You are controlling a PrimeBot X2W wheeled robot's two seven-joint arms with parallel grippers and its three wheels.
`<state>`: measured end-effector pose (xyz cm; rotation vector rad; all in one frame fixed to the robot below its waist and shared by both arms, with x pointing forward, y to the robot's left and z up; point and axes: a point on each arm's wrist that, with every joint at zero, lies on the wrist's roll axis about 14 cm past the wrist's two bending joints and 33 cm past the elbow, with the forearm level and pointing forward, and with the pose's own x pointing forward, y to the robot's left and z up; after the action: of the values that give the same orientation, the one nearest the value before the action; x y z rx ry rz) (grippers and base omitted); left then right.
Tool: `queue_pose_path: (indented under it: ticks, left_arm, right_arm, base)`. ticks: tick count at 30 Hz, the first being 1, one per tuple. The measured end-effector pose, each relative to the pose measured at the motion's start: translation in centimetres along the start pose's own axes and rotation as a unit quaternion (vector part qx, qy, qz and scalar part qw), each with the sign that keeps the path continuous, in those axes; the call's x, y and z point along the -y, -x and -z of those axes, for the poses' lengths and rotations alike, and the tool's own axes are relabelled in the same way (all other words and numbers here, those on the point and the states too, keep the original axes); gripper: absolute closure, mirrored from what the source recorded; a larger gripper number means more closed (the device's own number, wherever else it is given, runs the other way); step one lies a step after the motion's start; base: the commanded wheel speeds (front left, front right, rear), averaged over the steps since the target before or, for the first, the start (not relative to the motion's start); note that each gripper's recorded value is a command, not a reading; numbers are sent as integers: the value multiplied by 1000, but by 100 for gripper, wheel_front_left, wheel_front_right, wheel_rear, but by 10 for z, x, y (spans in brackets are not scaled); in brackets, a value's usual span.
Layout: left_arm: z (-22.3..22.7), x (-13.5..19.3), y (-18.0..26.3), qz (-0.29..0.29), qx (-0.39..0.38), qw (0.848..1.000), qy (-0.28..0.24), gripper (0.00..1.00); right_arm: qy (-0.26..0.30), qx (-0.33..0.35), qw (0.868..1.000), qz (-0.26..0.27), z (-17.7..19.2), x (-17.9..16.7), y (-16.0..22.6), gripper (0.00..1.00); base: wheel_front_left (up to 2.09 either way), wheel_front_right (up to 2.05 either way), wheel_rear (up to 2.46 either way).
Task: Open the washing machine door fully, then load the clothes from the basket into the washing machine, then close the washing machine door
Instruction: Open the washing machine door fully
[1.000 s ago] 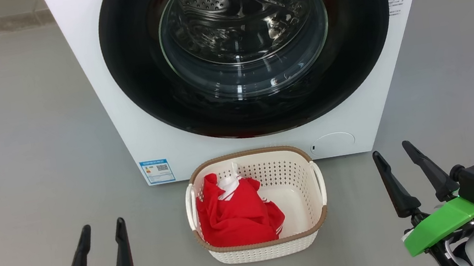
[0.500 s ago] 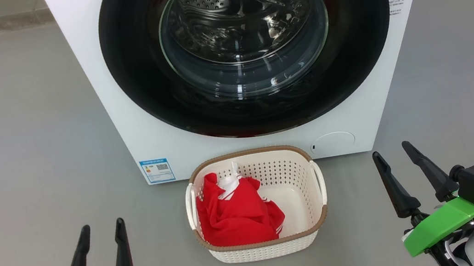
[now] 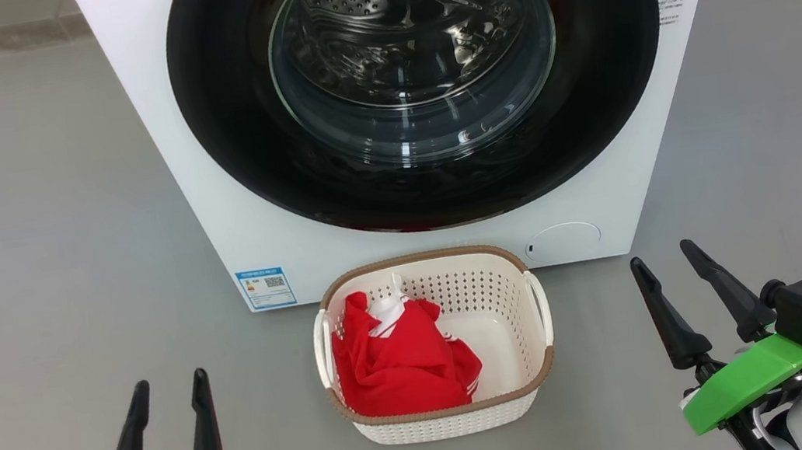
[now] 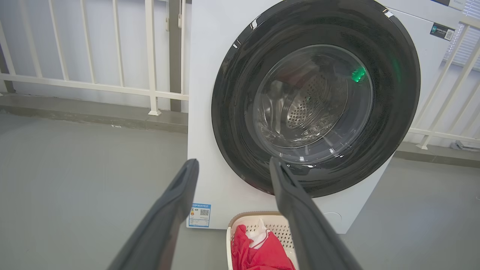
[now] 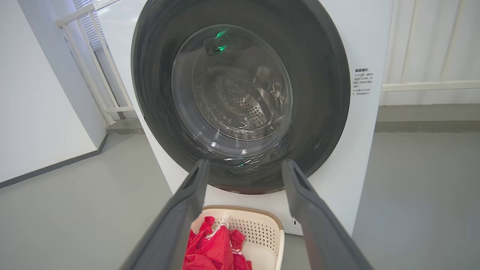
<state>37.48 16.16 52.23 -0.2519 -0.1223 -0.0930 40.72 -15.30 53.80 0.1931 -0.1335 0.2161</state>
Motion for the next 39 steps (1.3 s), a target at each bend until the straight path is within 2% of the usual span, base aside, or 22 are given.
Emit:
queue_pose_path:
  ticks: [12, 30, 39]
  left_arm:
    - [1, 2, -1, 6, -2, 1000, -17, 0]
    - [-1, 4, -1, 5, 3, 1000, -2, 0]
    - [-2, 6, -1, 6, 3, 1000, -1, 0]
  right_arm:
    - [0, 0, 1000, 2, 0, 1, 1, 0]
    - [1, -3, 1000, 3, 1, 3, 1, 0]
    - [2, -3, 1000, 0, 1, 1, 1, 0]
  base:
    - [23, 23, -46]
    - [103, 103, -207]
    - [45, 45, -90]
